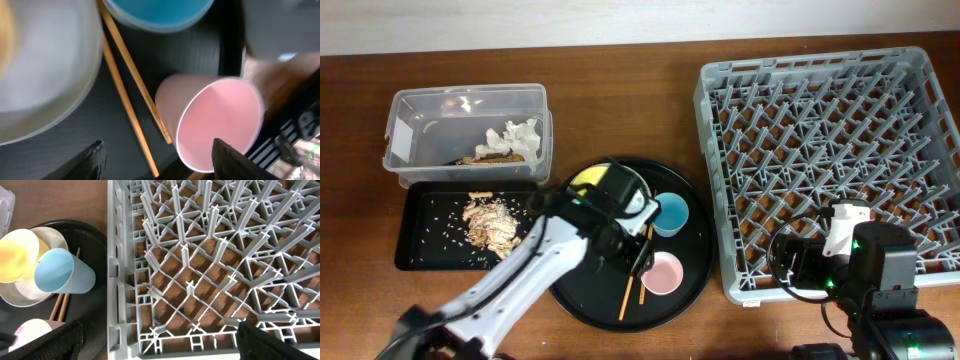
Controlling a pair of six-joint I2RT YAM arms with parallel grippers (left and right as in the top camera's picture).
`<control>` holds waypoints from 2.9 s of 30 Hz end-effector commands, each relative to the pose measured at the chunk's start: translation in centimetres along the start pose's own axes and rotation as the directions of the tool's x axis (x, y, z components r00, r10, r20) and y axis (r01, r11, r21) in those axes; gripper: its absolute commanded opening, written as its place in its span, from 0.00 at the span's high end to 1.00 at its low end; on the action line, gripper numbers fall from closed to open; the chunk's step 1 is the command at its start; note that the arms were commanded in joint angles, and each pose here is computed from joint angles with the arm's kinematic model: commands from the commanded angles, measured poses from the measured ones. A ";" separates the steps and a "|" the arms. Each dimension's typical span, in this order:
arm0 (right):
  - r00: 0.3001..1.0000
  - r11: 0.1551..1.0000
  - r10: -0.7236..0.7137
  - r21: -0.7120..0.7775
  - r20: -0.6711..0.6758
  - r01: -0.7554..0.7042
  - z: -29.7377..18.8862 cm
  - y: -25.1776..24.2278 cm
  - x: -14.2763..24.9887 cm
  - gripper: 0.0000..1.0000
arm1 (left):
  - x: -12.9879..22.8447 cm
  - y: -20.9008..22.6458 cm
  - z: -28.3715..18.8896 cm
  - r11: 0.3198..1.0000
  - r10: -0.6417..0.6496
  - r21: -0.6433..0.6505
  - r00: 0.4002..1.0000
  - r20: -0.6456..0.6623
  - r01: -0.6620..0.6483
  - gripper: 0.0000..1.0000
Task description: Sort waste into correct bins and load items into the dishwasher rack
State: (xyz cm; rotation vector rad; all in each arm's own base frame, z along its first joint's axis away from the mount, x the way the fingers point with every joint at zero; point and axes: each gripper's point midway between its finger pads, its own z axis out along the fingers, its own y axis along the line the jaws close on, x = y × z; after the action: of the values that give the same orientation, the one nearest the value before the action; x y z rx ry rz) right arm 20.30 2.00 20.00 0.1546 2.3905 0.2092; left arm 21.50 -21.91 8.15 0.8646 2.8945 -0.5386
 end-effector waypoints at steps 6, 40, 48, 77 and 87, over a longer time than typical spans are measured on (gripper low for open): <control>1.000 1.000 0.010 -0.002 0.021 -0.010 -0.5 0.1 -0.6 0.01 | 1.2 0.2 4.5 0.999 -0.041 0.001 0.993 -0.108 0.041 1.00; 0.966 0.235 -0.203 -0.950 0.160 0.207 -0.3 16.5 -5.3 0.27 | -10.8 -9.0 -12.3 0.449 -0.210 0.894 0.972 0.106 0.000 1.00; 0.966 0.236 -0.203 -0.949 0.162 0.209 -0.2 16.5 -5.3 0.41 | -10.8 -9.0 -12.3 0.449 -0.210 0.894 0.972 0.106 0.000 1.00; 0.930 0.993 0.076 0.113 -0.360 -0.037 2.5 -4.1 -6.9 0.96 | 1.7 15.7 -16.2 0.791 -0.429 -0.202 0.759 0.490 0.577 0.56; 0.744 0.959 0.246 0.267 -0.621 -0.095 6.6 -9.5 -1.9 0.94 | 1.8 15.7 -16.2 0.791 -0.431 -0.202 0.760 0.487 0.578 0.56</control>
State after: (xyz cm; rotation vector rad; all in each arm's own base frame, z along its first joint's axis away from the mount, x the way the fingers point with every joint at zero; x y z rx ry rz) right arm 25.92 -6.10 15.49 0.4484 3.0598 0.1366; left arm 29.19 -3.34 17.98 -0.1244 2.6629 -0.2038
